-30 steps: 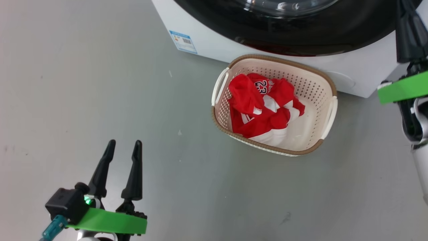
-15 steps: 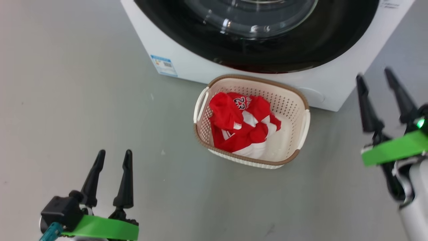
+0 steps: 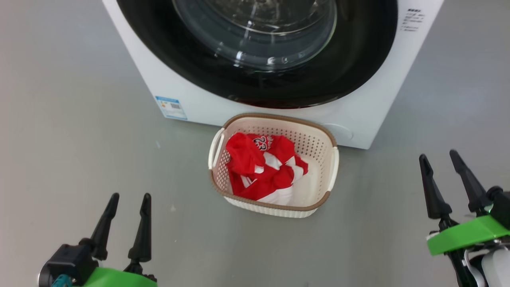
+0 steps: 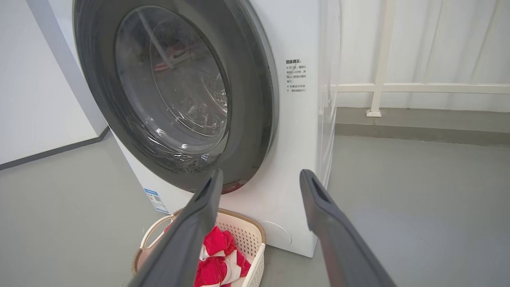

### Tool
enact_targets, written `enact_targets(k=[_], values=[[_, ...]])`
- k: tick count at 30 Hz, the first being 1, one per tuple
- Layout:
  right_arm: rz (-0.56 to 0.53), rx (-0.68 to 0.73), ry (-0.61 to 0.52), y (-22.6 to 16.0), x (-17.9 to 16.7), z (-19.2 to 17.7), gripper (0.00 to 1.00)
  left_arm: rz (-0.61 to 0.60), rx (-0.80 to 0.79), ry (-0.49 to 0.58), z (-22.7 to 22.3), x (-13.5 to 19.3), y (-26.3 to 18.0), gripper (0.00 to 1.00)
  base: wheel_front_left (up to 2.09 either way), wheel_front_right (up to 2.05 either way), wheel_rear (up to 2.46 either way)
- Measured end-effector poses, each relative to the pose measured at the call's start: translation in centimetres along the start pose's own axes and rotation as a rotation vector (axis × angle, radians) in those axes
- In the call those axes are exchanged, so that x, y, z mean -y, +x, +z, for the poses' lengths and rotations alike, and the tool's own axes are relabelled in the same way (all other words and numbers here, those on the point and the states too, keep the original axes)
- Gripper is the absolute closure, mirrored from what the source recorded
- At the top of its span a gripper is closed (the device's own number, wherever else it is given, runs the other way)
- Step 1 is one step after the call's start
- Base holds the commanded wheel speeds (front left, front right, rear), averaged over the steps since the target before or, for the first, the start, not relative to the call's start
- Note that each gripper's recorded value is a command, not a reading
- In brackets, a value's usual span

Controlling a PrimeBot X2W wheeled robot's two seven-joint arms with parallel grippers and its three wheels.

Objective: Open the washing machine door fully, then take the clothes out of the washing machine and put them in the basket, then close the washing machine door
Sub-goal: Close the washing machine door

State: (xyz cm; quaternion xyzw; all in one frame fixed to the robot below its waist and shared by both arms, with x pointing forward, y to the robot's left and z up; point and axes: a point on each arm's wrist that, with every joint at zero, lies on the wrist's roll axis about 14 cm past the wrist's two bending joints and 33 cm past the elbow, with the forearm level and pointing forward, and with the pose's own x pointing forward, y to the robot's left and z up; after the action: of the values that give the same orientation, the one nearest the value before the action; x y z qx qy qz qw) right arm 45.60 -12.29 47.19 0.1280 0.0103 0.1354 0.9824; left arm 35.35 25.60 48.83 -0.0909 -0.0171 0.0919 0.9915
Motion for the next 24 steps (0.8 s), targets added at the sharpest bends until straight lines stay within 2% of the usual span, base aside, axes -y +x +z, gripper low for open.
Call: enact_targets(k=[24], values=[[-0.227,0.0,0.007,-8.9,5.1,0.5,0.0,-0.134,-0.001,0.025,-0.2,3.5,0.9,0.0,0.0,0.0,0.0]])
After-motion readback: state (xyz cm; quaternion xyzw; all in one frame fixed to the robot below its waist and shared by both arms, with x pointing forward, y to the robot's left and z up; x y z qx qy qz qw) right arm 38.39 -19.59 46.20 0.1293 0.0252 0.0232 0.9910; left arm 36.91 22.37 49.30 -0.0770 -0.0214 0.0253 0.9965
